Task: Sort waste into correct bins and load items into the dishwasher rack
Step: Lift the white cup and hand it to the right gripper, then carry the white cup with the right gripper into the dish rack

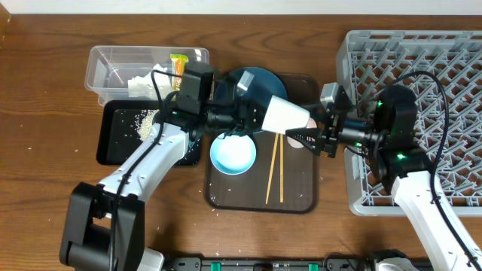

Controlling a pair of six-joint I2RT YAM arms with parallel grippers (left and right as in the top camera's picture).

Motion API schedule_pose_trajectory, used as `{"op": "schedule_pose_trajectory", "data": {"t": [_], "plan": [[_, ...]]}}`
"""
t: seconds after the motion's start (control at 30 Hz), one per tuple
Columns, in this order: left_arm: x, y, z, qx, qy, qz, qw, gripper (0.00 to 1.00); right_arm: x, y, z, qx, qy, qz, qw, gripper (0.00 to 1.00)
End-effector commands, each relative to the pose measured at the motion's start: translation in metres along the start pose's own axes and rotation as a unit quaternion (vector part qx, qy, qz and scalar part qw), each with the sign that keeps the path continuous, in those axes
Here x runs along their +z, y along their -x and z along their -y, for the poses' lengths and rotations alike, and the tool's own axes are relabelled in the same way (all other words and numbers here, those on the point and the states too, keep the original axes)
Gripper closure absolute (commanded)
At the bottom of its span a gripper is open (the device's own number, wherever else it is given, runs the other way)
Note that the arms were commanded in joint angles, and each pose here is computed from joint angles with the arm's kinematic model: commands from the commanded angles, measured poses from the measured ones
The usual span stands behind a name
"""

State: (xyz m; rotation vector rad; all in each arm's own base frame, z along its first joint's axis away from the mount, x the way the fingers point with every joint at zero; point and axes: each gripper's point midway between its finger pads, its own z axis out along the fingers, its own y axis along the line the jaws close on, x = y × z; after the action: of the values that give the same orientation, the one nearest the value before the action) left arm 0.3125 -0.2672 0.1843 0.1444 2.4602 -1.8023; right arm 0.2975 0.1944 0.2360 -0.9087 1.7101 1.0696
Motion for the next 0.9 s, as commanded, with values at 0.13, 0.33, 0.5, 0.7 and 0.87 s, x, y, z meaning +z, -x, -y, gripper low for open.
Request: {"op": "schedule_pose_trajectory", "data": {"t": [0.13,0.33,0.5,0.7,0.87], "plan": [[-0.037,0.027,-0.080,0.061,0.239,0.098,0.964,0.60,-0.012,-0.016,0.058,0.073,-0.180,-0.035,0.980,0.96],[-0.104,0.030,-0.079,0.080,0.333,0.160,0.926,0.60,-0.066,-0.004,0.096,0.127,-0.315,0.000,0.941,0.99],[-0.166,0.024,-0.080,0.060,0.421,0.220,0.878,0.60,-0.141,0.006,0.125,0.178,-0.445,0.005,0.878,0.99],[-0.190,0.018,-0.077,0.046,0.439,0.244,0.863,0.60,-0.240,0.001,0.143,0.265,-0.578,-0.022,0.771,0.99],[-0.190,0.018,-0.077,0.046,0.439,0.243,0.863,0.60,-0.307,-0.010,0.155,0.341,-0.638,-0.027,0.690,0.99]]}}
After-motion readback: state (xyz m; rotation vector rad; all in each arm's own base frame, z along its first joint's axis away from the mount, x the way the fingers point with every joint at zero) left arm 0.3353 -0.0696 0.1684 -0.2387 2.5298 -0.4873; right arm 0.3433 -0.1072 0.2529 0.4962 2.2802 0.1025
